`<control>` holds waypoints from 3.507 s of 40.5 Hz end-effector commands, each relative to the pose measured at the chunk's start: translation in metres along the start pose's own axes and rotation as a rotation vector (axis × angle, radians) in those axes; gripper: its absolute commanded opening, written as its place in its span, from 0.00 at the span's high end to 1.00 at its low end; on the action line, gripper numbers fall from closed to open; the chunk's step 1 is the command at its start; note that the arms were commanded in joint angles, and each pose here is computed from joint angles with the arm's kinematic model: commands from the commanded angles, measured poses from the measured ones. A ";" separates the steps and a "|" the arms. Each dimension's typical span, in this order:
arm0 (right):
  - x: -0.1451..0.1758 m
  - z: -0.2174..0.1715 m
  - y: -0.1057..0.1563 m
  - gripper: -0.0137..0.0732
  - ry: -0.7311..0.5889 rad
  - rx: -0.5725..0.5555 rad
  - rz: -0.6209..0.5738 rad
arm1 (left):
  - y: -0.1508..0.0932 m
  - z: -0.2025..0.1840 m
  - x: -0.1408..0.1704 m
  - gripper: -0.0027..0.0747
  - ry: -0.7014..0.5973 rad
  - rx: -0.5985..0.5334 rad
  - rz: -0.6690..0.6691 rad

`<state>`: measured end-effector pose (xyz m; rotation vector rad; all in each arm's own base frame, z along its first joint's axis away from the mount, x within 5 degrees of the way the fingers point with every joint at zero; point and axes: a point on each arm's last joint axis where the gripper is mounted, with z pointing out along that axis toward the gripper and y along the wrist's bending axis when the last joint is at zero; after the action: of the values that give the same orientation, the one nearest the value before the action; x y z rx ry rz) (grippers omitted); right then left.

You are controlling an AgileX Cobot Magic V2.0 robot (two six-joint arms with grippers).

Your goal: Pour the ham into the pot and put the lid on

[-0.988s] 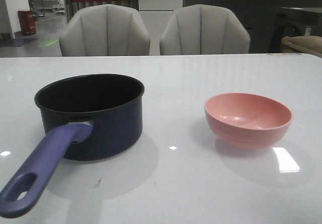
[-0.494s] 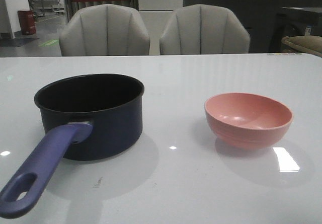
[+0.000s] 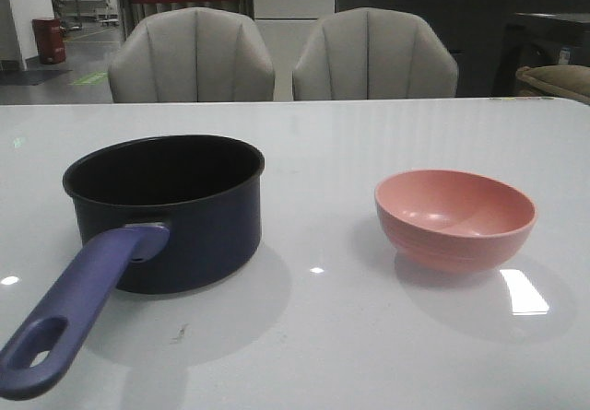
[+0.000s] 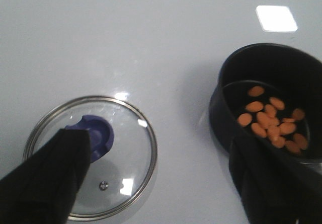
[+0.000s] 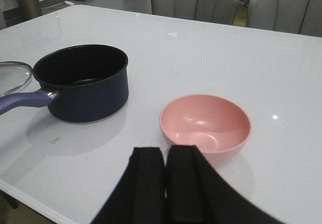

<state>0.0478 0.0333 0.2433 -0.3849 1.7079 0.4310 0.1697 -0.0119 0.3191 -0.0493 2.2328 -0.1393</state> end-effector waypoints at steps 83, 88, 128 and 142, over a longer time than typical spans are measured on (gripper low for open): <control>-0.015 -0.002 -0.002 0.68 -0.084 0.023 0.001 | 0.078 0.205 -0.016 0.54 0.698 -0.149 -0.232; -0.015 -0.002 -0.002 0.68 -0.084 0.023 0.001 | 0.077 0.202 -0.019 0.54 0.687 -0.147 -0.234; -0.015 -0.002 -0.002 0.68 -0.084 0.023 0.001 | 0.070 0.174 -0.027 0.43 0.728 -0.099 -0.150; -0.015 -0.002 -0.002 0.68 -0.084 0.023 0.001 | 0.060 0.153 -0.028 0.23 0.737 -0.083 -0.125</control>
<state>0.0478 0.0333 0.2433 -0.3849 1.7079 0.4310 0.3139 0.0440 0.2201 -0.2500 3.0275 -0.1474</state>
